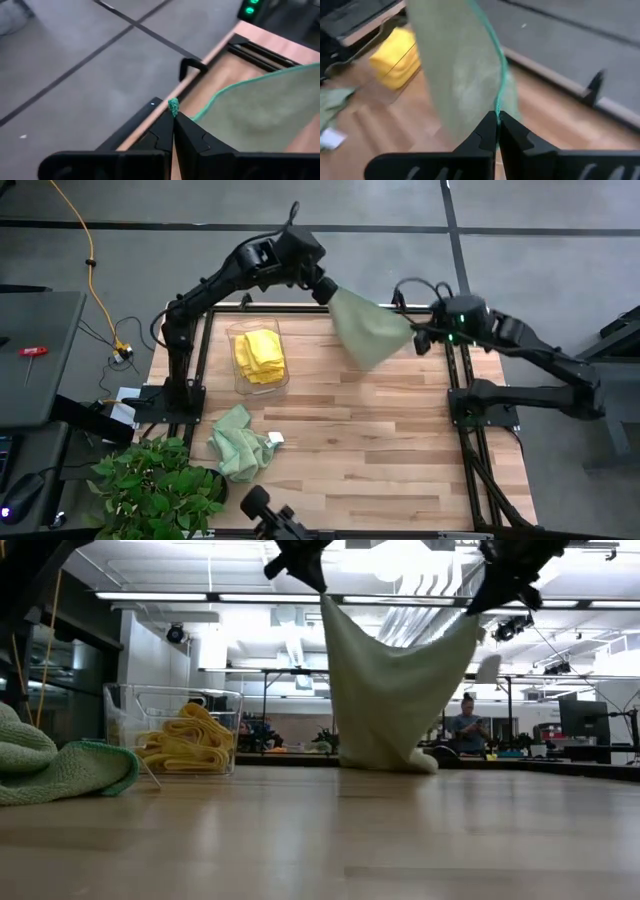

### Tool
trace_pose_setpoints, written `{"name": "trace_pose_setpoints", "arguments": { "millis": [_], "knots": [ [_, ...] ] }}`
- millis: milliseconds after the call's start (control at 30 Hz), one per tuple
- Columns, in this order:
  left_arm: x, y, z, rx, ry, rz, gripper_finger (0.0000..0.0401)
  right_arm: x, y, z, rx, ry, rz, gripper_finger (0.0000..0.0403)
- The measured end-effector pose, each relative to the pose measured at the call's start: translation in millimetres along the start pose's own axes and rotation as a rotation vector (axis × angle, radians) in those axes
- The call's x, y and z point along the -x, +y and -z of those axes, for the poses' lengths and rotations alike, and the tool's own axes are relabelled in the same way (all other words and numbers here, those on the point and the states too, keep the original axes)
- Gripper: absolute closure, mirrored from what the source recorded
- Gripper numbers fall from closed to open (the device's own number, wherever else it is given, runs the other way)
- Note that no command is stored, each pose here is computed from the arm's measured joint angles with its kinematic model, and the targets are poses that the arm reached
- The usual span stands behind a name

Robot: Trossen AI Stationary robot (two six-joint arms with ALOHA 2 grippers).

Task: Fold microfiber towels
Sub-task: Fold the right green towel

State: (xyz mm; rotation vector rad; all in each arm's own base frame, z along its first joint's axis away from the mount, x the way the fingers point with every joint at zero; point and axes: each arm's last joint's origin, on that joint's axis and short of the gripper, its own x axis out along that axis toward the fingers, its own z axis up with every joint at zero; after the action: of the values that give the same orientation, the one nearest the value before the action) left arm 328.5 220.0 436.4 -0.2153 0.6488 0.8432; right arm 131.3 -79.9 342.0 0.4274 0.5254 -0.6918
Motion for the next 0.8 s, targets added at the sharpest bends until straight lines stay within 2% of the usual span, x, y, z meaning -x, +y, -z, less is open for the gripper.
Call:
{"name": "trace_pose_setpoints", "arguments": {
  "millis": [167,400,600,800],
  "knots": [
    [-3.2,14.0,-1.2,0.037,-0.002,-0.073,0.0401,-4.1,-16.7,-47.8,0.094,-0.018,0.117,0.0403],
    [-1.3,33.5,-3.4,0.107,-0.018,-0.157,0.0401,-2.1,-44.7,-104.6,0.192,0.046,0.257,0.0403],
    [30.1,42.8,-13.8,0.142,-0.142,-0.211,0.0401,12.4,-59.5,-141.2,0.203,0.028,0.345,0.0403],
    [62.3,46.1,-22.3,0.161,-0.265,-0.201,0.0401,29.1,-59.7,-159.6,0.198,-0.048,0.364,0.0403]
  ]
}}
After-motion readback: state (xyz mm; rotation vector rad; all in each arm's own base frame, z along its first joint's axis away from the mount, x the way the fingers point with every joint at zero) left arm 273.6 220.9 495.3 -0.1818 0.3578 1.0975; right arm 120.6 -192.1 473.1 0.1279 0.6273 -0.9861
